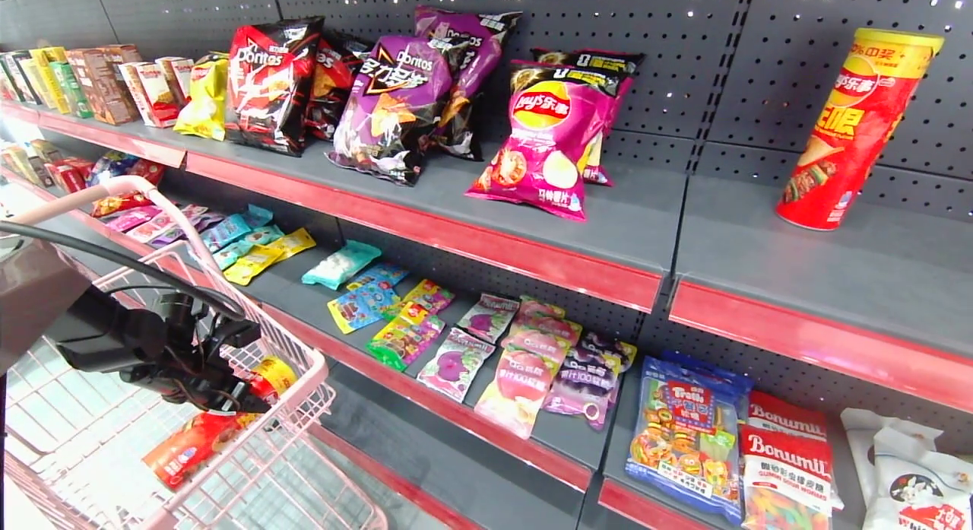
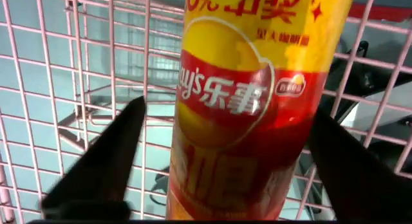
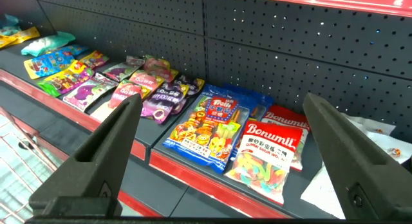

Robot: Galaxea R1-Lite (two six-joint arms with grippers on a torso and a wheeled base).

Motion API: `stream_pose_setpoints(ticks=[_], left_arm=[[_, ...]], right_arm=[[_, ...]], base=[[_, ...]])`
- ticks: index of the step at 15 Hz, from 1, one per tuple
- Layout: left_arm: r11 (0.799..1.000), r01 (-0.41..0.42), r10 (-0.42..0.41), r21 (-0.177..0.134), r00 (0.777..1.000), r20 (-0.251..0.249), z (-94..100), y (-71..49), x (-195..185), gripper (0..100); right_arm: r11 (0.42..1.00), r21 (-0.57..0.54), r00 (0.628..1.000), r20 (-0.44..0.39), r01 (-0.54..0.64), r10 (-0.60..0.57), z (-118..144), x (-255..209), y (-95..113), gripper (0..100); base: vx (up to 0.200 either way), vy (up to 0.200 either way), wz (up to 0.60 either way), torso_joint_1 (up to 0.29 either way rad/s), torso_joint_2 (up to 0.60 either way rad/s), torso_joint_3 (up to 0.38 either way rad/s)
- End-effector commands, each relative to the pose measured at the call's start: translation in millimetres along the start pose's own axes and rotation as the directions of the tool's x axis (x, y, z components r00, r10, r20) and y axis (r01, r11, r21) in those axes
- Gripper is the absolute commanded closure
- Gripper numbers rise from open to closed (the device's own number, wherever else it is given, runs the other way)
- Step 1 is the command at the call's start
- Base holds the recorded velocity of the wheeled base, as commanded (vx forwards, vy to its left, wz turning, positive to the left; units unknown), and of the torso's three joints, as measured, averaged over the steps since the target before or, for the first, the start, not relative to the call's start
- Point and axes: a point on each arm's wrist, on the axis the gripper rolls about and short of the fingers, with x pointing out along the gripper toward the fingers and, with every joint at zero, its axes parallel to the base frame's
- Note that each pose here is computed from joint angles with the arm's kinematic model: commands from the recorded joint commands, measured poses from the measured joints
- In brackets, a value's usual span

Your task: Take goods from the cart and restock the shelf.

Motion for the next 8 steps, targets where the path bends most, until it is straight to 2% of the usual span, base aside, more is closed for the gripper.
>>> stream_pose_setpoints(ticks=[1,8], left_arm=[[1.0,0.014,-0.014,-0.008,1.0,-0.01,4.6,-1.0,3.3,100],[0.999,0.035,-0.035,-0.019,0.999,-0.027,-1.1,-3.9,5.2,100]], right_arm=[[1.0,0.0,1.0,0.001,-0.001,0.001,0.0,0.0,0.0,0],[1.0,0.0,1.0,0.001,-0.003,0.003,0.0,0.0,0.0,0]], base=[[0.0,0.0,0.0,0.0,0.0,0.0],[0.0,0.0,0.0,0.0,0.0,0.0]])
